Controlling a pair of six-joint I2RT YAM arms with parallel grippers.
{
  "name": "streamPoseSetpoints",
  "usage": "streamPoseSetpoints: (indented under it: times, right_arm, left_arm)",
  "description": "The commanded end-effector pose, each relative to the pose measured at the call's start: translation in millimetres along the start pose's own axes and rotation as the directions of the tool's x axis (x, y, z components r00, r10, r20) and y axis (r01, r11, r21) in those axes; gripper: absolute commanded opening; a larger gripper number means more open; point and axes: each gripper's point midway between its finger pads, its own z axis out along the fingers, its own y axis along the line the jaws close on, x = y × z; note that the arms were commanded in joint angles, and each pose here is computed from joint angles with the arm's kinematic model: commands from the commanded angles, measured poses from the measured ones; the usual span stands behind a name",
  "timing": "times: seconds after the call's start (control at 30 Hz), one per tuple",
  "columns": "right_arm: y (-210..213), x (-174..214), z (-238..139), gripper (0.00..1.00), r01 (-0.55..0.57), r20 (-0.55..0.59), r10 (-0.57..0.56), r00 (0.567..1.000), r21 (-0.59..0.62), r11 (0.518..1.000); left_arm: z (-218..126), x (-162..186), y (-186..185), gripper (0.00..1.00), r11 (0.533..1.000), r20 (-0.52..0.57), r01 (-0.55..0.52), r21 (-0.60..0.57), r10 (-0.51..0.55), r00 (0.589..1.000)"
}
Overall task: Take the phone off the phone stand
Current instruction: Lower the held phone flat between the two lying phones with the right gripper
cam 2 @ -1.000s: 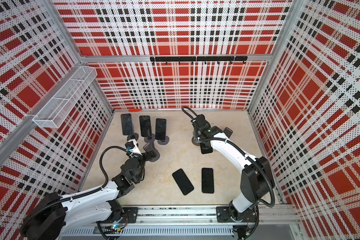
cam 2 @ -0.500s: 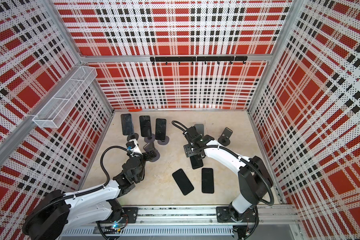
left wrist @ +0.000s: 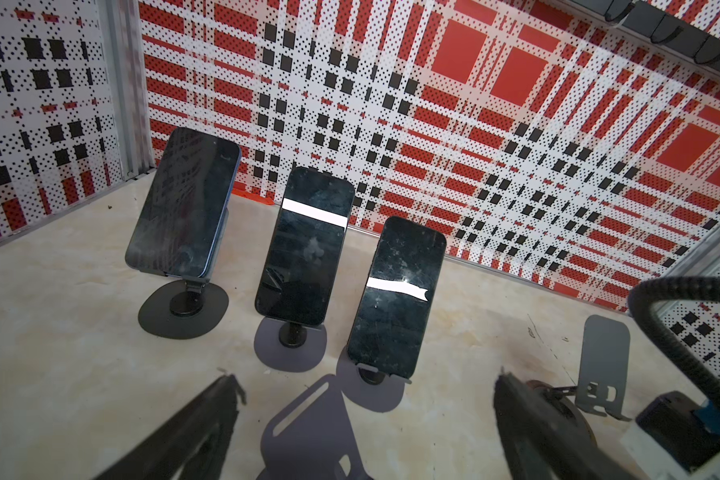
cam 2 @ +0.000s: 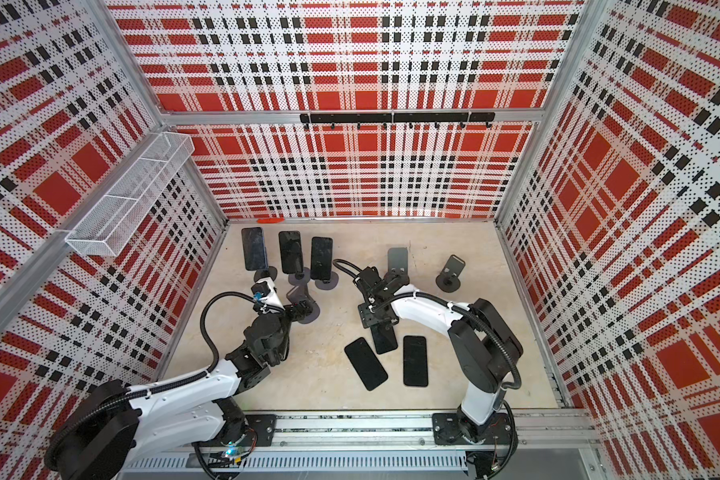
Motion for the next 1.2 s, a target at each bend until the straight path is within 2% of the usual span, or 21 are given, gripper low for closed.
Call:
streamPoseSetpoints:
  times: [0.0,0.3,0.43,0.93,1.17]
  right_arm:
    - [4.3,-7.3,-0.8,0.62,-0.047,0.027,0.047,0.999,-0.006,0.999]
    - [10.1,16.4,0.1,0.62,-0.096,-0.015,0.095,0.995,-0.026,0.995]
    - [6.7,31.4,4.0,0.63,-0.116,-0.057,0.117,0.992,0.020,0.993]
    - [1.5,68.2,-0.4,0.64,-0.330,-0.098,0.336,0.937,0.073,0.941]
    - [3.2,79.4,1.9,0.65,-0.339,-0.114,0.348,0.931,0.089,0.936]
  left_arm:
    - [-0.9,-2.5,7.3,0.98,1.000,0.014,0.007,-0.021,-0.007,1.000]
    - [0.3,-1.2,1.8,0.98,1.000,0.003,0.014,0.006,-0.014,1.000]
    - [0.8,-0.4,2.5,0.98,1.000,0.001,0.012,0.002,-0.012,1.000]
    - [1.4,1.4,1.7,0.98,1.000,-0.005,0.009,0.007,-0.009,1.000]
    - [1.7,2.6,0.6,0.98,1.000,-0.009,0.008,0.014,-0.008,1.000]
